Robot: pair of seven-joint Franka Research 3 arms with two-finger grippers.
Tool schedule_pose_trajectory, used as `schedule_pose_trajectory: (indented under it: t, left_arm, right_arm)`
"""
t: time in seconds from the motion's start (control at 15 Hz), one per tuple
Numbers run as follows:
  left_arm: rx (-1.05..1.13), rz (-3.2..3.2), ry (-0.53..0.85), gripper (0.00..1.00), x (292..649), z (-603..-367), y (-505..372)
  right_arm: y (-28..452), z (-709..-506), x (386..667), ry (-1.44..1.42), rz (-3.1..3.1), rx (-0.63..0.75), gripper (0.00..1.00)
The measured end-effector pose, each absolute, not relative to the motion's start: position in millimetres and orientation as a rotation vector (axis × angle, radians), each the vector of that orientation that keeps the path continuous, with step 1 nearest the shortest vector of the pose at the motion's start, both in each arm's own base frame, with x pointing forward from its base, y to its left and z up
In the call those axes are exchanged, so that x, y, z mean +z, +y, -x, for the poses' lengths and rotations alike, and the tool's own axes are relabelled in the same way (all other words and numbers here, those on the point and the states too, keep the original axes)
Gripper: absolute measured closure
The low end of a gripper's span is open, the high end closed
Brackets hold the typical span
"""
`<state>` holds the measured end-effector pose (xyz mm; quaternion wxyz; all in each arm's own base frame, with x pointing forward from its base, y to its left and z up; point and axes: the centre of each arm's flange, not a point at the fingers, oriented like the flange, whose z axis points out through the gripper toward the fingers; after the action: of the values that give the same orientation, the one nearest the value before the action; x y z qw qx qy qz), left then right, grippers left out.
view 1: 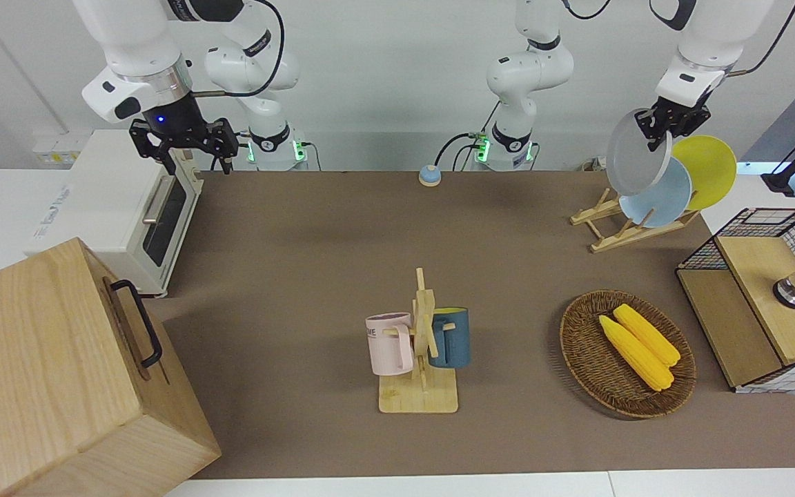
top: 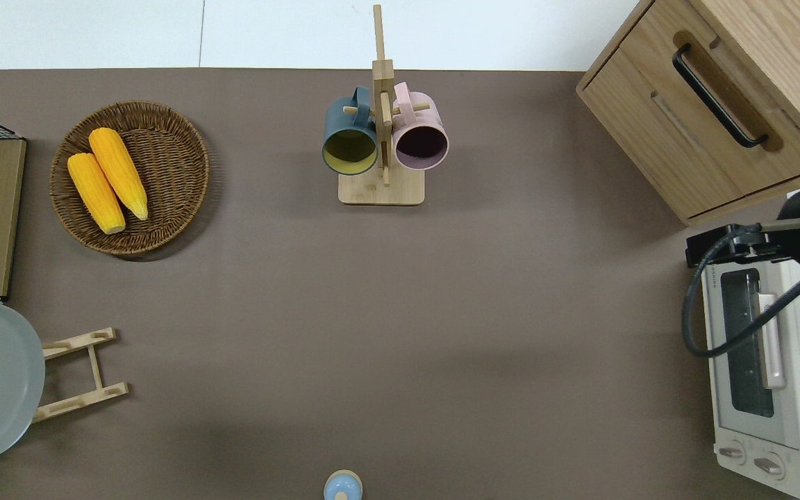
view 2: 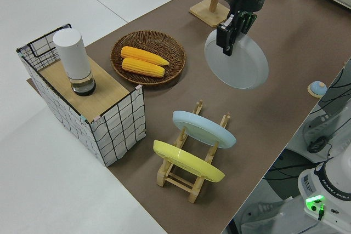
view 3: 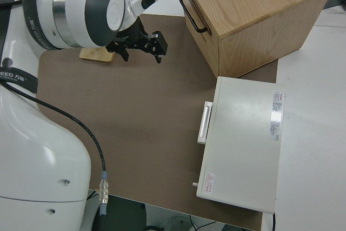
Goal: Pick gray plate from low plate rack and place it on table with left arm
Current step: 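Lift the gray plate up out of the rack with the left gripper, then carry the plate away from the rack and lower it onto the table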
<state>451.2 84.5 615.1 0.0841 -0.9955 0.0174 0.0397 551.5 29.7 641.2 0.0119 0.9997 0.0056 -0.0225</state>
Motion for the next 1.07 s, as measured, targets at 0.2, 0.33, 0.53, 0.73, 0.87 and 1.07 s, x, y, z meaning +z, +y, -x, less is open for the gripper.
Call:
schedule_pose_trajectory:
  t: [0.2, 0.33, 0.53, 0.73, 0.87, 1.07]
  left_arm:
    - [0.115, 3.003, -0.004, 0.93, 616.6, -451.8, 74.7]
    - [0.124, 3.048, -0.042, 0.93, 614.7, -451.5, 69.0]
    - [0.128, 3.134, -0.120, 0.93, 613.2, -451.1, 61.9]
    - [0.126, 3.244, -0.172, 0.93, 613.0, -451.6, 54.2]
    - [0.142, 3.315, -0.191, 0.93, 610.1, -452.3, 49.0]
    - [0.195, 3.409, -0.215, 0.93, 596.2, -455.4, 41.6]
  right_arm:
    - [29.7, -551.5, 641.2, 0.018, -3.117, -0.070, 0.01]
    - [29.7, -551.5, 641.2, 0.018, -3.117, -0.070, 0.01]
    - [29.7, -551.5, 641.2, 0.018, -3.117, -0.070, 0.01]
    - [29.7, -551.5, 641.2, 0.018, -3.117, -0.070, 0.01]
    - [29.7, -551.5, 641.2, 0.018, -3.117, -0.070, 0.01]
    - [29.7, -551.5, 641.2, 0.018, -3.117, -0.070, 0.01]
